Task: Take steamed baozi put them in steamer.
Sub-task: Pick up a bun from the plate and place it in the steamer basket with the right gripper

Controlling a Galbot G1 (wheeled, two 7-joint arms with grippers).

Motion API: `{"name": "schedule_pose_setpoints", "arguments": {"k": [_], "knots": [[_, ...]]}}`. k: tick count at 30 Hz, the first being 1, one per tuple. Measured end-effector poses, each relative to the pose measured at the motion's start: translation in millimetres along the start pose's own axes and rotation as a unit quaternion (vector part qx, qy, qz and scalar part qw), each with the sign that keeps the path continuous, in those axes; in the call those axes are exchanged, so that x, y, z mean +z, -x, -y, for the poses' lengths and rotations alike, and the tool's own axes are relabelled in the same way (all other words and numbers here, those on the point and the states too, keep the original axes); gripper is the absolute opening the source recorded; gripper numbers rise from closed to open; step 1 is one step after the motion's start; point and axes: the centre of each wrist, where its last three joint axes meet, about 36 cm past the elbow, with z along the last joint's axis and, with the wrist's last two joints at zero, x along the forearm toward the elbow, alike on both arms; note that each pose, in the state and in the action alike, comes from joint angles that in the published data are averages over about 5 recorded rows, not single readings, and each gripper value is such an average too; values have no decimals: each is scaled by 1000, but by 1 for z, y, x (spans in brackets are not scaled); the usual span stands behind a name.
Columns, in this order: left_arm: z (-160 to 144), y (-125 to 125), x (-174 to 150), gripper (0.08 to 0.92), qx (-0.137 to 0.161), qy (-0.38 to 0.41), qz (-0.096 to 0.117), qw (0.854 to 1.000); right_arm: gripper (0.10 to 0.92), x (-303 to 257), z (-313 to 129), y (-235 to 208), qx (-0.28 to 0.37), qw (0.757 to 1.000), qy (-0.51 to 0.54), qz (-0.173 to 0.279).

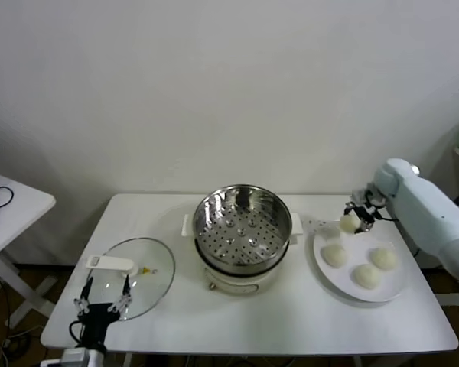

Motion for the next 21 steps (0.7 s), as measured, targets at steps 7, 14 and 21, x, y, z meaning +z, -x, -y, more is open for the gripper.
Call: {"name": "schedule_pose_setpoints", "arguments": {"k": [7, 14, 21], "knots": [[0, -1, -2, 823, 2, 2, 2, 1000, 678, -51, 44, -72, 49, 990, -133, -21], [0, -4, -4, 823, 4, 4, 2, 1000, 679, -132, 66, -101, 73, 960, -267, -30], [0, -5, -7, 823, 5, 6, 2, 1000, 681, -211, 79, -105, 85, 926, -367, -28]]}}
